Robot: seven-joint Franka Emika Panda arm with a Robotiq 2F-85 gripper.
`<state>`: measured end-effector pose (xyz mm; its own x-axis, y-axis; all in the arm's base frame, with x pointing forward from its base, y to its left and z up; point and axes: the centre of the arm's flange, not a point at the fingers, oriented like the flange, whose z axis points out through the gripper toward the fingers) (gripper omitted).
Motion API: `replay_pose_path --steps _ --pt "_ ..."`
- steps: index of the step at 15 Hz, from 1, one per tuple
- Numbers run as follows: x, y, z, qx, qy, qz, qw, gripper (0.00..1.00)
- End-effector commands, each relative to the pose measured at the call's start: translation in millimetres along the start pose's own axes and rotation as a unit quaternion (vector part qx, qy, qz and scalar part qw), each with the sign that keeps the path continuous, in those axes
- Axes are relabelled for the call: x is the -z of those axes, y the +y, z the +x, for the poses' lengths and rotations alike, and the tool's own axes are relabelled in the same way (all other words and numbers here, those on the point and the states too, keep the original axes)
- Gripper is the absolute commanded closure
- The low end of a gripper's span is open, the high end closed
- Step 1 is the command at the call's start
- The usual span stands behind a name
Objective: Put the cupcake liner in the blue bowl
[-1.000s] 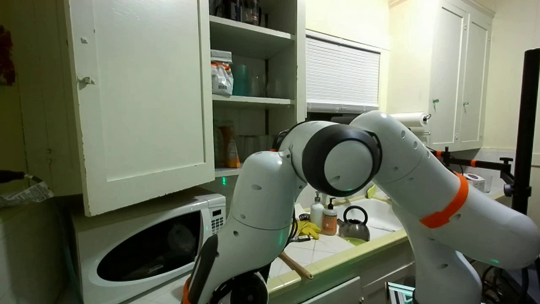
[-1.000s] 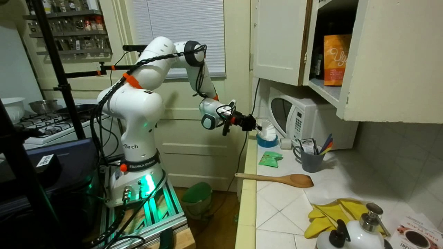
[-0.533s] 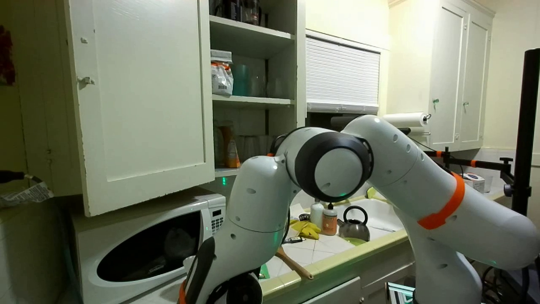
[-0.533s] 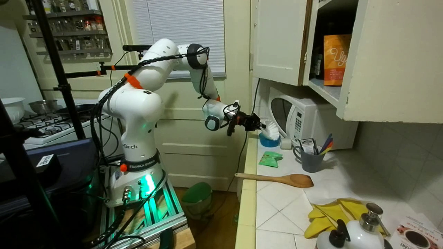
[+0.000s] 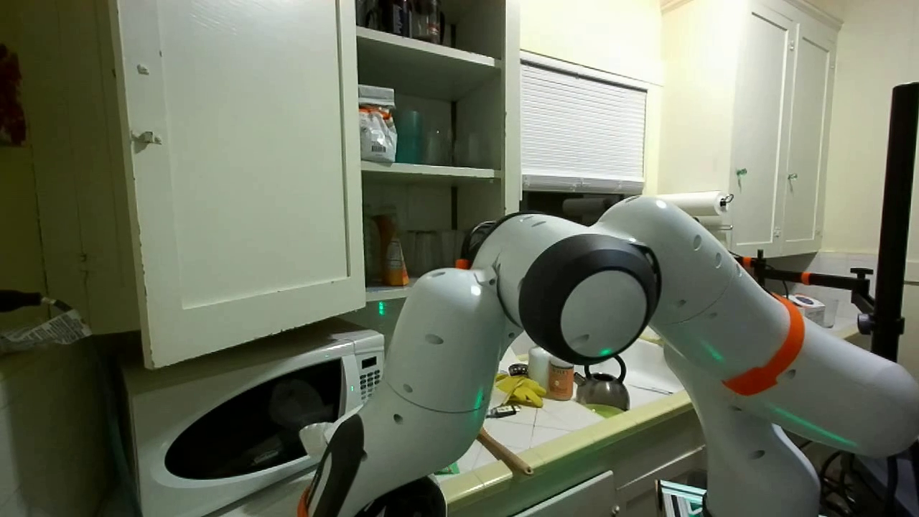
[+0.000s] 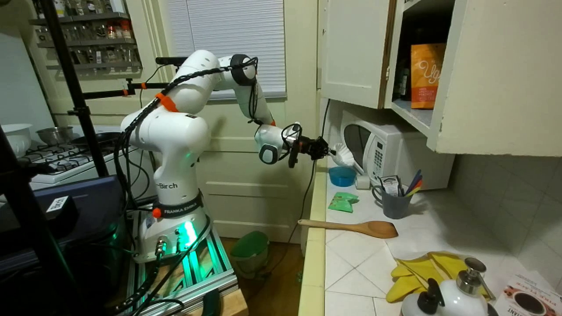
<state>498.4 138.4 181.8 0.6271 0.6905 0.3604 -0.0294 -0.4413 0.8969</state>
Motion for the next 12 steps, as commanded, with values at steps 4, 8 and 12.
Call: replay_pose_path --steps 4,8,12 --pt "34.6 -2.5 -4.4 0.052 -0.035 -0.05 0.9968 0.99" --pt "29.9 3.0 -17.5 0.047 -0.062 -0.081 0.9937 0.99" --pt "9.0 9.1 -27.2 0.047 -0.072 -0.083 0.9928 0.99"
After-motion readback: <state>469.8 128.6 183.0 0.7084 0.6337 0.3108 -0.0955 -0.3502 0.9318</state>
